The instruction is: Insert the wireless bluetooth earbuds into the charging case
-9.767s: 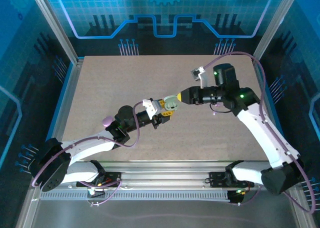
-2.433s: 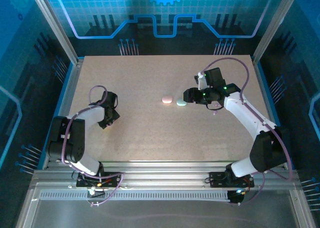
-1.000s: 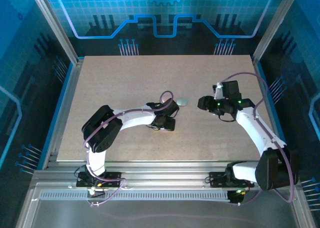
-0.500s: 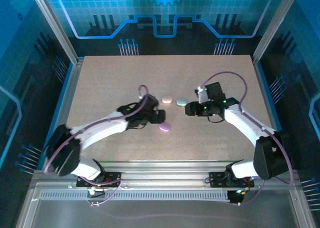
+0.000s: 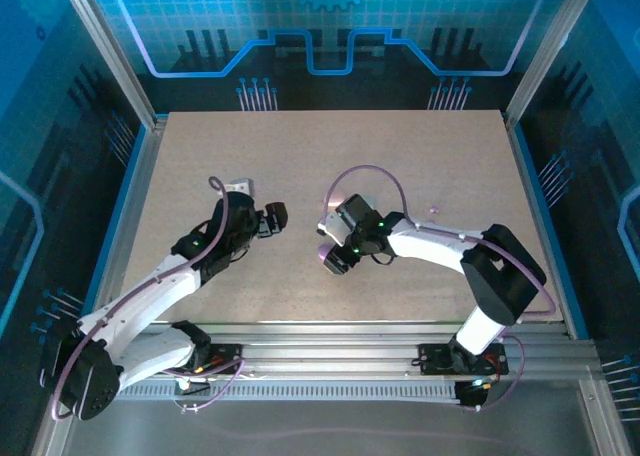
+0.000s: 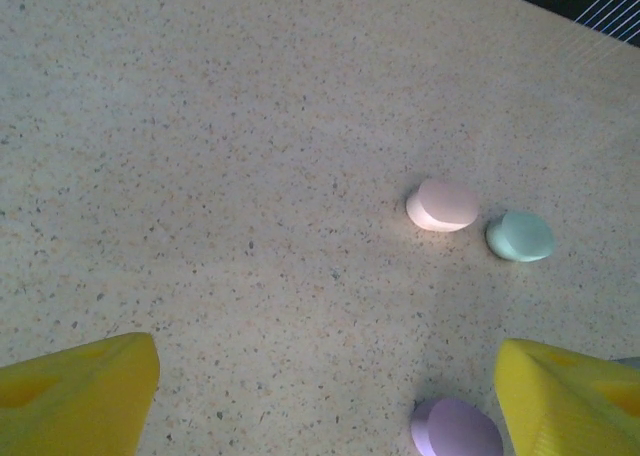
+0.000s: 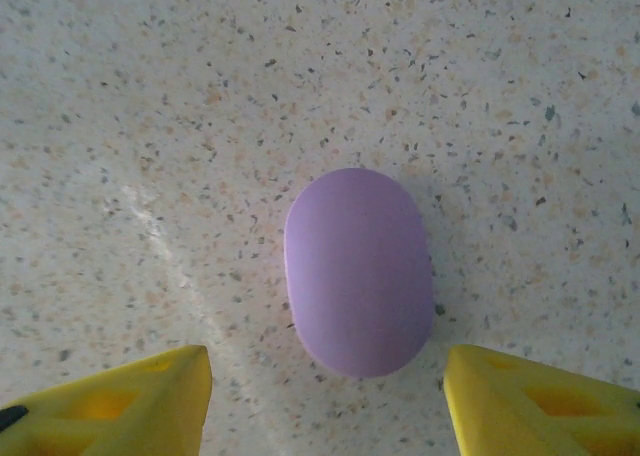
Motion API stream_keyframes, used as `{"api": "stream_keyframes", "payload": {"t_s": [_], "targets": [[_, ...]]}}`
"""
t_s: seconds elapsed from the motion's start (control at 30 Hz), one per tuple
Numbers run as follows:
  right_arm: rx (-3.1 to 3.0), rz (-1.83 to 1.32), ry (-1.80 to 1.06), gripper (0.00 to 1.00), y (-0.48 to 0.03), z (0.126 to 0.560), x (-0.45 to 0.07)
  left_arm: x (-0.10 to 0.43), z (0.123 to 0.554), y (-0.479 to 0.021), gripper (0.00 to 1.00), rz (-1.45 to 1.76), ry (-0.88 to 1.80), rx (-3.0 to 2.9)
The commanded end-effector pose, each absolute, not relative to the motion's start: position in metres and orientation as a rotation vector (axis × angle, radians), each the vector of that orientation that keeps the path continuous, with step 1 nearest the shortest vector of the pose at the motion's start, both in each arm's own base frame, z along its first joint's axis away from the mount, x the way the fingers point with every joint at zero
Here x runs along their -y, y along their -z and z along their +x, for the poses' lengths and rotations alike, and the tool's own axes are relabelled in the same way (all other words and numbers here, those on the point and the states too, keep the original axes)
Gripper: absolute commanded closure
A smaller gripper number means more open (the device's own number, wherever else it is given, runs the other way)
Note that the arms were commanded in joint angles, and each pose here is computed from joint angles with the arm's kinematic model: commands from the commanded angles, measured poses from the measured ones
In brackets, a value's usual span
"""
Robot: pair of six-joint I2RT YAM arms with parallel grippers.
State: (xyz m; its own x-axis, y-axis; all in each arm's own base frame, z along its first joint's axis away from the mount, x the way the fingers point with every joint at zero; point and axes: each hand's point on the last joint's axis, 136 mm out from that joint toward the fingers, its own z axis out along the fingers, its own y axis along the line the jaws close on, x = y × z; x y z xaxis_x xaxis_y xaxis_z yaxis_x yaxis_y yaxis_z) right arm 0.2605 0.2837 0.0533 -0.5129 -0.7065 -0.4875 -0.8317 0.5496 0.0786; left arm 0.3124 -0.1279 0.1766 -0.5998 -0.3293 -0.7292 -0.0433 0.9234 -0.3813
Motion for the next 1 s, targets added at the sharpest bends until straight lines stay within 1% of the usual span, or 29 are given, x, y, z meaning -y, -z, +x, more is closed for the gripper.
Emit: {"api": "stream_keyframes", "payload": {"t_s": [0.0,0.3,0.47,0.73,0.87,0.97], "targets": [[-2.293,-1.411,-0.415,0.35,-0.054,0.257,-0.294,0.12,0.315,-0.184,0.12,-0.248,0.383,-2.127],[-2.263,-1.445,-0.342,0.35,-0.042,0.27,-0.298,0.12,0.314,-0.184,0.12,-0.234,0.385,-2.126],[-2.288,-1.483,-0.361,0.39,-0.031,0.269,-0.302,0.119,0.314,-0.182,0.12,-0.231,0.375,-2.13],[-2.281,-1.519,-0.394,0.4,-0.023,0.265,-0.305,0.12,0.315,-0.18,0.12,-0.23,0.381,-2.13],[-2.287,-1.546,-0.41,0.45,-0.017,0.263,-0.306,0.121,0.315,-0.18,0.13,-0.226,0.385,-2.131],[-2.272,-1.535,-0.413,0.52,-0.022,0.263,-0.306,0.121,0.315,-0.18,0.14,-0.226,0.385,-2.131]]}}
